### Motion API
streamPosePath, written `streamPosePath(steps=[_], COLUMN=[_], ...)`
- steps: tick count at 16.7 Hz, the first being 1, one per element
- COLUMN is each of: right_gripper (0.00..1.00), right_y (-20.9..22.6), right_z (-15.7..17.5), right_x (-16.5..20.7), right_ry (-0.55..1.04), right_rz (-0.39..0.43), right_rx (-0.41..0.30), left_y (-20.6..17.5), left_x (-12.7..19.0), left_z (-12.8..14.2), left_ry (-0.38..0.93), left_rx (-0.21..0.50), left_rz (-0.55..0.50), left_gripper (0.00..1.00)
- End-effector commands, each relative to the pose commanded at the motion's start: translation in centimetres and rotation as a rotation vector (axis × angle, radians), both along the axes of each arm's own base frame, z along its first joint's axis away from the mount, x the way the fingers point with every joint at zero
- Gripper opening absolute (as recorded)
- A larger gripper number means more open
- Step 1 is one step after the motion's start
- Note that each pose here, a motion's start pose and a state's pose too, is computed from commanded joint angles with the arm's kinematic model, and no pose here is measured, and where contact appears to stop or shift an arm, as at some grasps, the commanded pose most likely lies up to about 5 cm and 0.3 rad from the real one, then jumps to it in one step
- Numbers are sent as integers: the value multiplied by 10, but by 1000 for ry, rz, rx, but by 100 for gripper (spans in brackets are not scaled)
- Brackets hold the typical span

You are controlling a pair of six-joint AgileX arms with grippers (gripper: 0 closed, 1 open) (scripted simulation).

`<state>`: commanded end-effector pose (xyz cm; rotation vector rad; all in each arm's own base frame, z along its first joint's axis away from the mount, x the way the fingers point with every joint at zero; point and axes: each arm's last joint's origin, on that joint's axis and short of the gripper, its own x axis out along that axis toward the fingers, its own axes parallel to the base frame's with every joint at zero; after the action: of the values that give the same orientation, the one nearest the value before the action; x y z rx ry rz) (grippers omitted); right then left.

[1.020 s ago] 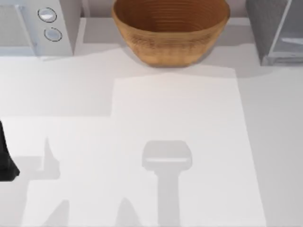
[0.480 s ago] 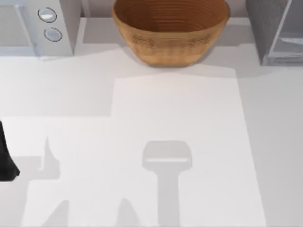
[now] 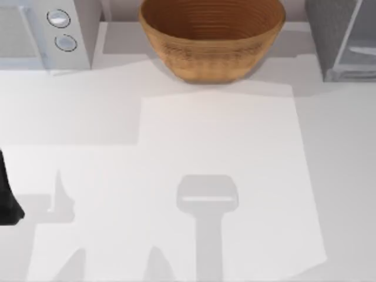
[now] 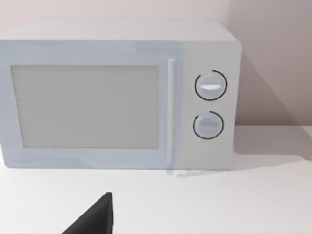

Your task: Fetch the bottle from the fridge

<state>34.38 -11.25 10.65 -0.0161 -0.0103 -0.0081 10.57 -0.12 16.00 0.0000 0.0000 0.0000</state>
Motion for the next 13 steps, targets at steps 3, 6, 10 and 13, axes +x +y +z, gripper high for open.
streamPosePath(steps=[3,6,10,13], right_gripper=[100,100,100,100], right_y=[12,24,27,25], right_z=[2,2,3,2], right_x=[48,73,76,79], right_ry=[-1,11,14,15], right_rz=[-1,-2,-3,-3], right_rx=[-1,1,1,2], left_y=[0,0,0,0], left_x=[0,0,0,0], left_z=[0,0,0,0], left_ry=[0,0,0,0], left_rx=[0,0,0,0], left_rz=[0,0,0,0], left_gripper=[100,100,100,100])
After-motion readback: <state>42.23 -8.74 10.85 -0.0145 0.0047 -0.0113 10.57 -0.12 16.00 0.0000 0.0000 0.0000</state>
